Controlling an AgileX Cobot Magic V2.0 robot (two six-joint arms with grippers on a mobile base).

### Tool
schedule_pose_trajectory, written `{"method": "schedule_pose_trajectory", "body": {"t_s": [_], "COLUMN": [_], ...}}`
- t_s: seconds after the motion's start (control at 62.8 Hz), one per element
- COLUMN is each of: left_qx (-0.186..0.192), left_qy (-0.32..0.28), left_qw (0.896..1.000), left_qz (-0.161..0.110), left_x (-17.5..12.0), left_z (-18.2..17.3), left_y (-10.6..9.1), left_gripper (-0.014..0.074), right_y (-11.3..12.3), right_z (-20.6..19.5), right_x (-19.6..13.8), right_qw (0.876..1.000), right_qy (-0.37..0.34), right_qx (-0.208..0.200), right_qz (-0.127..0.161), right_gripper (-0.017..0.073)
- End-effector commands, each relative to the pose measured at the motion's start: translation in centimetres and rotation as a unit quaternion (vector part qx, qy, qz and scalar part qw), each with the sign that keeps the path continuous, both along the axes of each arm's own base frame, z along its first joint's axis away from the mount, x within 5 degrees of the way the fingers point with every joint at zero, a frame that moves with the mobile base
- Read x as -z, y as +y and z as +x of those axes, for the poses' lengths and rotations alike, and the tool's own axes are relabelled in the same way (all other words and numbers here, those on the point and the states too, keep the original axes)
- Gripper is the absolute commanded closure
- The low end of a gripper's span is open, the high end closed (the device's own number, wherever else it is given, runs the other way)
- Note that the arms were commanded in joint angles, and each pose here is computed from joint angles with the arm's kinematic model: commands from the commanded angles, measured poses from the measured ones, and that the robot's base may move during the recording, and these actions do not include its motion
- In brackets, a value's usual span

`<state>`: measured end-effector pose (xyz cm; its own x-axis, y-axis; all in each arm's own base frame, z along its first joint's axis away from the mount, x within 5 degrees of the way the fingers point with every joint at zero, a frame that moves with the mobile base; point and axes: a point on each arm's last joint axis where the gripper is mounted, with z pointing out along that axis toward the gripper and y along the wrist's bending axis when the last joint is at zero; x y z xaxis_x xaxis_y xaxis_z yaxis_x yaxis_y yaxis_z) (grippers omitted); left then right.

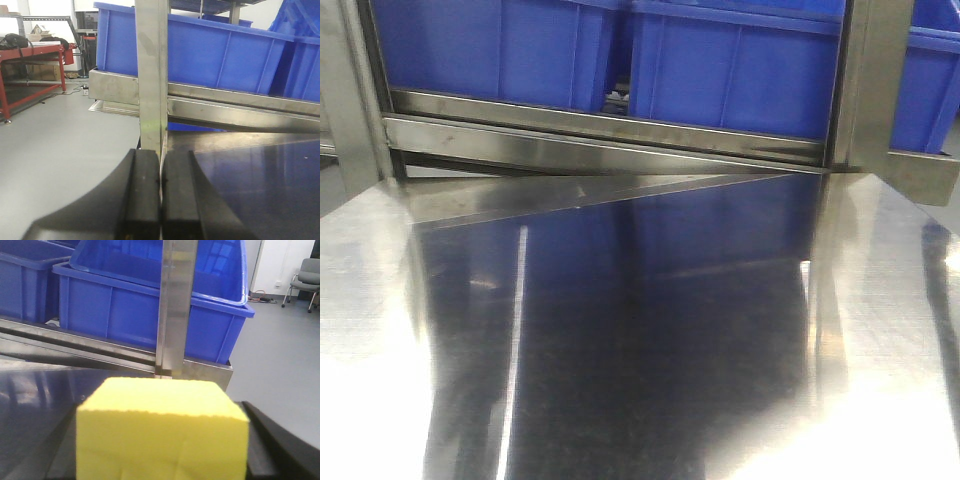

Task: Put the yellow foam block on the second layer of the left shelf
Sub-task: 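Lift the block with the right gripper off the table, then drive the base away from the table, holding the block in the right gripper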

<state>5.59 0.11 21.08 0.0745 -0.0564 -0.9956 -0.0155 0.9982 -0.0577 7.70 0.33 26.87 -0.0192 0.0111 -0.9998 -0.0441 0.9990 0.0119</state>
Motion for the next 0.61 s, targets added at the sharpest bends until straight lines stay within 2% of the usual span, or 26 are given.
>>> {"method": "schedule_pose_trajectory", "body": {"t_s": [0.0, 0.59], "left_qx": [0.004, 0.004], "left_qy": [-0.038, -0.038], "left_qw": [0.999, 0.999], "left_qz": [-0.004, -0.004], "left_x": [0.04, 0.04], "left_z": [-0.12, -0.12], "left_y": [-0.04, -0.04], "left_gripper": [0.0470, 0.0470], "right_y": [0.01, 0.01], "right_z": [-0.05, -0.05], "right_x": [-1.83, -1.83], "right_qw": [0.998, 0.998], "right_qy": [-0.060, -0.060], "right_qx": [0.000, 0.000], "right_qz": [-0.001, -0.001], "right_gripper": [0.0075, 0.0075]}}
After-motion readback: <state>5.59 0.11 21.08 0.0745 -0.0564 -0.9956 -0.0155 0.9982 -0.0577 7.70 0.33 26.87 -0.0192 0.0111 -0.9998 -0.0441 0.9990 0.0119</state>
